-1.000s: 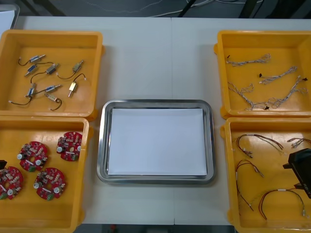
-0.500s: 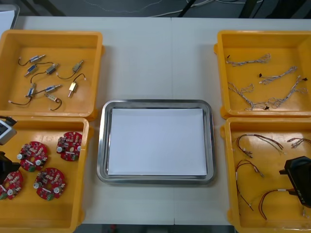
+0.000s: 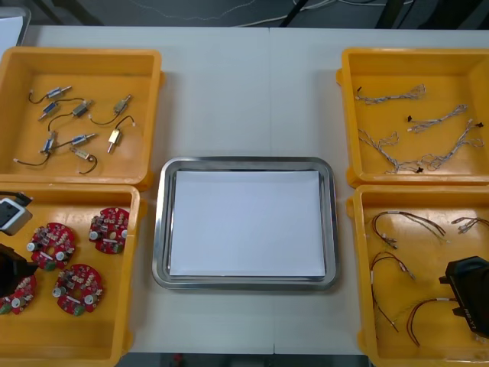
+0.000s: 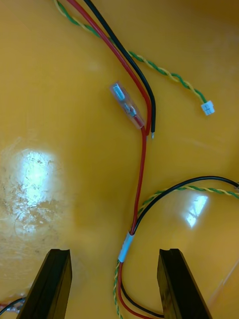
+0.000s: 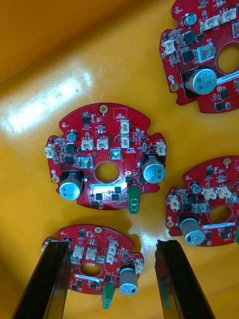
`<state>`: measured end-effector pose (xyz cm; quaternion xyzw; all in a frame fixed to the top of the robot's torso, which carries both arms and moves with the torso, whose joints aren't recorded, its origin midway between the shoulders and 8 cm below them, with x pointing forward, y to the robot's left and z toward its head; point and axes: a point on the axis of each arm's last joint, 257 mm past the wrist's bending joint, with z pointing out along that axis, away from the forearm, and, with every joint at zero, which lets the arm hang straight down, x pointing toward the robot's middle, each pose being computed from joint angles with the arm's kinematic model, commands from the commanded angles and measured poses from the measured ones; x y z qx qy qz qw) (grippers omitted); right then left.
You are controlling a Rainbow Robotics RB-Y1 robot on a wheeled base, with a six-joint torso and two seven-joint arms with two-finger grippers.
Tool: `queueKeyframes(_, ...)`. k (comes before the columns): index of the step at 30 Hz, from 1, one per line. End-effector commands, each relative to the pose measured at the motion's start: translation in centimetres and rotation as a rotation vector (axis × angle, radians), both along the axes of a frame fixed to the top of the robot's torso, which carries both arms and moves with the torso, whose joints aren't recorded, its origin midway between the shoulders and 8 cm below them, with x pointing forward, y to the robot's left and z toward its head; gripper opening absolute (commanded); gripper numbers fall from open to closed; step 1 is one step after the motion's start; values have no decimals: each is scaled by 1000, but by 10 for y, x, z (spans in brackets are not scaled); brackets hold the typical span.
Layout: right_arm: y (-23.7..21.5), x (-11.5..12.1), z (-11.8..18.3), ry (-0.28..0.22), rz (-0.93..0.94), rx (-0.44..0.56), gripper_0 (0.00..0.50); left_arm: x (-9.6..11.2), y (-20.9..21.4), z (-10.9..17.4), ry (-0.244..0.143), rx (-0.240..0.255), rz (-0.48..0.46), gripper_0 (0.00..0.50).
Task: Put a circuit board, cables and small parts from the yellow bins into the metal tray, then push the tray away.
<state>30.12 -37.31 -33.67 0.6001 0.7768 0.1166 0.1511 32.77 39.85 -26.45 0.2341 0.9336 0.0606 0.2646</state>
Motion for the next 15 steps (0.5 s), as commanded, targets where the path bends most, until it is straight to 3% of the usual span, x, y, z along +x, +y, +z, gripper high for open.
queueKeyframes(1, 3, -6, -23, 10, -8, 8, 500, 11, -14, -3, -40, -33, 6, 500)
queueKeyframes(9, 3, -3, -27, 2, -4, -3, 500, 21, -19, -6, -87, -13, -6, 500)
queueKeyframes(15, 6, -5, -29, 10, 5, -6, 500, 22, -18, -9, -94, 2, -12, 500)
